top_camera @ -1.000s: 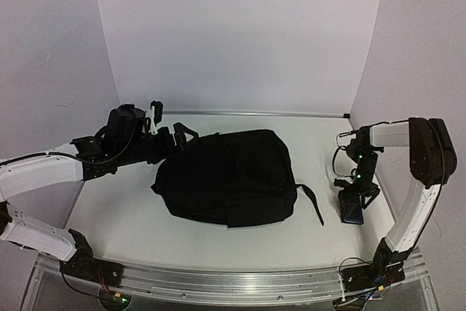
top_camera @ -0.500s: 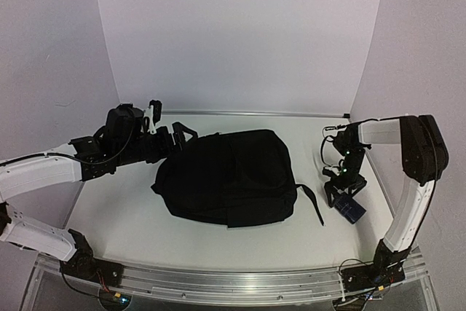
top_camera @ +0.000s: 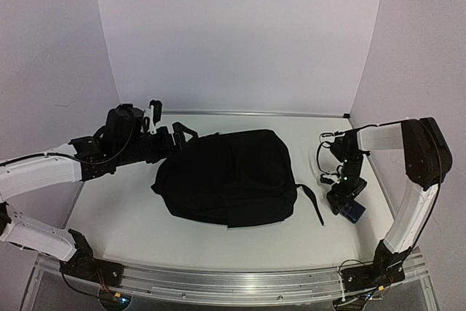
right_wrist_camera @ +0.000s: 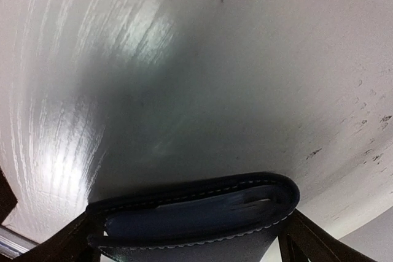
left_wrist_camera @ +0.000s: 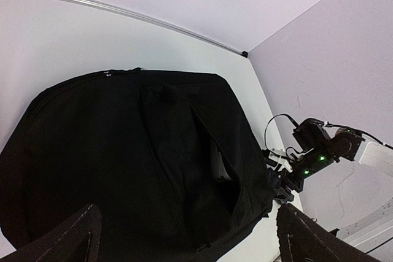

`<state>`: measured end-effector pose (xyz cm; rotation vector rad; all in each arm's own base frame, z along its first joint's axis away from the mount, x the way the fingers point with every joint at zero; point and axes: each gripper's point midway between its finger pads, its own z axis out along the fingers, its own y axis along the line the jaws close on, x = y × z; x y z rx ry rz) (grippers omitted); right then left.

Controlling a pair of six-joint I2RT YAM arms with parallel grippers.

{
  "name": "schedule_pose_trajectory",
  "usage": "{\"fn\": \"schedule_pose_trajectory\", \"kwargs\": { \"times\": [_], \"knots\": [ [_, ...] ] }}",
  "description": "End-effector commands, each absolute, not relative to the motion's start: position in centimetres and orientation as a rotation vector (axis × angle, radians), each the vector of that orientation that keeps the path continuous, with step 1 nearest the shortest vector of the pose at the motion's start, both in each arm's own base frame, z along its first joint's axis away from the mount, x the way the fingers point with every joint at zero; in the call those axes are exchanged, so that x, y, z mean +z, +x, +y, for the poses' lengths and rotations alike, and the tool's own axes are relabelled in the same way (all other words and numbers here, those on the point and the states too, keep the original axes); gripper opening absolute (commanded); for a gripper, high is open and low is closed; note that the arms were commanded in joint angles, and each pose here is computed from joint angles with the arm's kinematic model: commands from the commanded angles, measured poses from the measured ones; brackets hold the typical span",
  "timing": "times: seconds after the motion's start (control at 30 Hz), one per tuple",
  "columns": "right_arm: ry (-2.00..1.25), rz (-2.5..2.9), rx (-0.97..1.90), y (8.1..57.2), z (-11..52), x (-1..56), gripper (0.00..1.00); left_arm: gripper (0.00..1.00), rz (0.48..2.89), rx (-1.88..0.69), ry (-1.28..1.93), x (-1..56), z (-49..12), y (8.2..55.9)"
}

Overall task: Pack the student bag
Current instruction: Pick up the personal item from the center of the board.

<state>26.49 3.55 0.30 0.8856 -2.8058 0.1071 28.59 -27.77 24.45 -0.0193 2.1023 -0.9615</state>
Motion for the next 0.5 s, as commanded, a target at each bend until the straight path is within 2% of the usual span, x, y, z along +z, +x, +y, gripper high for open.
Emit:
{"fn": "schedule_pose_trajectory", "kwargs": {
  "times": [0.0, 0.1, 0.23, 0.37, 0.47],
  "knots": [
    [0.982, -2.778, 0.135, 26.5, 3.2, 0.1, 0.95, 1.00, 2.093, -0.967, 0.008, 25.2, -28.0, 28.5],
    [0.940, -2.818, 0.055, 27.0, 4.4, 0.2, 0.82, 1.00, 2.088, -0.970, 0.015, 25.5, -28.1, 28.5],
    [0.898, -2.905, -0.052, 28.6, 6.1, 2.2, 0.70, 1.00, 2.092, -0.975, 0.039, 25.6, -28.4, 28.4],
    [0.869, -3.035, -0.193, 31.1, 8.3, 6.6, 0.63, 1.00, 2.087, -0.970, 0.058, 26.0, -28.6, 28.6],
    [0.858, -3.146, -0.398, 32.8, 10.9, 11.9, 0.63, 1.00, 2.076, -0.977, 0.119, 27.0, -29.0, 28.2]
  ]
}}
